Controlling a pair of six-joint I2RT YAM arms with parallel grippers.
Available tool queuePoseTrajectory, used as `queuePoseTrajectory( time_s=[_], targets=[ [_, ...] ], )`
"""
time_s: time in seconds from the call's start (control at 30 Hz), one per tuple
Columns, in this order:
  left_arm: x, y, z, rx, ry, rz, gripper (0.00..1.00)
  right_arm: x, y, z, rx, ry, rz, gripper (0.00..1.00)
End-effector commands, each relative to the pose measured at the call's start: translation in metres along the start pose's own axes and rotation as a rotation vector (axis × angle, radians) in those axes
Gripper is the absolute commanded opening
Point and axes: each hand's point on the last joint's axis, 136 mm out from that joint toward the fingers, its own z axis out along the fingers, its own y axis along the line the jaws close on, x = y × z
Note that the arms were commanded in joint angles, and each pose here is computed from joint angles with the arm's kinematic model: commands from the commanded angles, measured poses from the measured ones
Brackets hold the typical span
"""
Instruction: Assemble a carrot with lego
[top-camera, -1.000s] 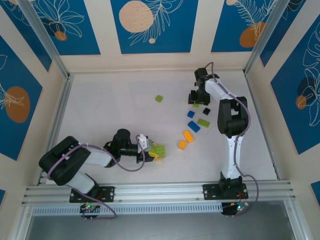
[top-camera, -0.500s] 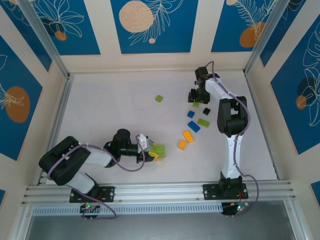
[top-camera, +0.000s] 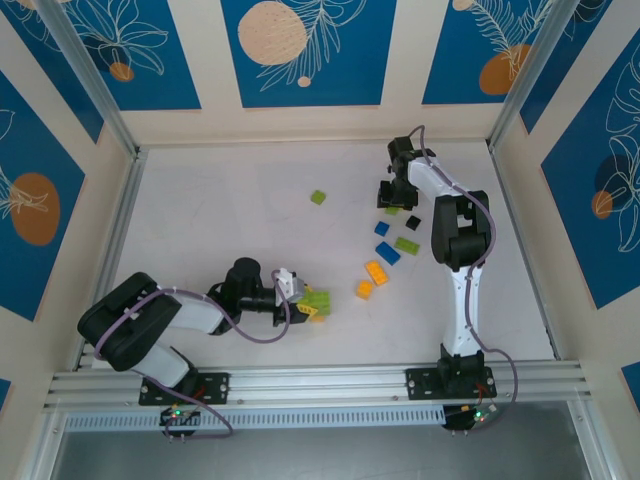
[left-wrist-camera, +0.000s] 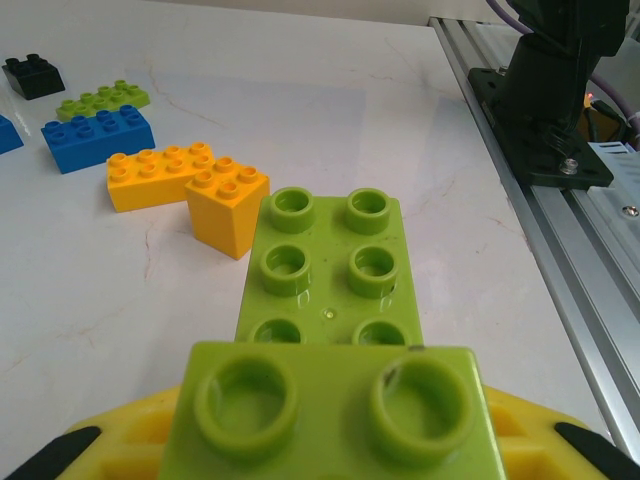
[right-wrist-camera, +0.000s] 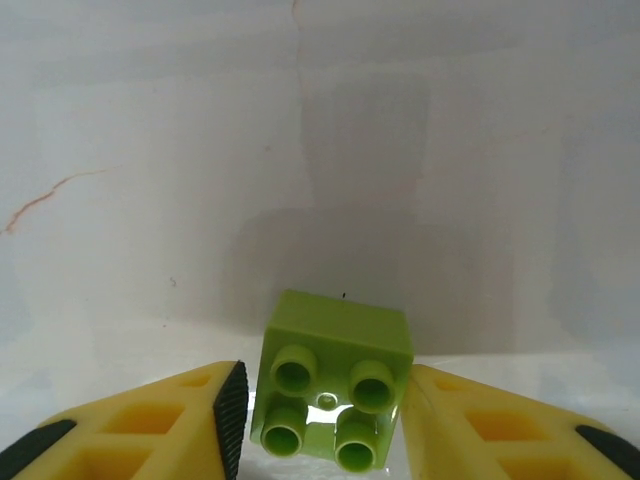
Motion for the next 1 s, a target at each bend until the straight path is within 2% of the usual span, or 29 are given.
queuePoseTrajectory(
  time_s=[0.0, 0.2, 0.4, 0.67, 0.83, 0.97],
  targets=[
    [0.0, -0.002, -0.001, 0.028, -0.002, 0.009, 0.38, -0.002, 0.004, 0.0, -0.004, 0.005, 0.007, 0.42],
    [-0.001, -0.002, 0.0, 0.025, 0.0, 0.01, 0.38, -0.001, 0.006, -0.011, -0.022, -0.015, 0.009, 0.35],
    [0.0, -0.002, 0.0, 0.024, 0.002, 0.007, 0.38, 0.022, 0.02, -0.048, -0.079, -0.035, -0.018, 0.33],
    [0.001, -0.001, 0.0, 0.024, 0.007, 0.008, 0.37, 0.13, 0.069, -0.116, -0.112, 0.002, -0.181, 0.33],
    [0.001, -0.002, 0.0, 0.023, 0.007, 0.012, 0.37, 0.197, 0.093, -0.148, -0.141, 0.041, -0.201, 0.33],
    [0.001, -0.001, 0.001, 0.021, 0.008, 0.012, 0.37, 0.234, 0.111, -0.168, -0.169, 0.059, -0.193, 0.33]
  ],
)
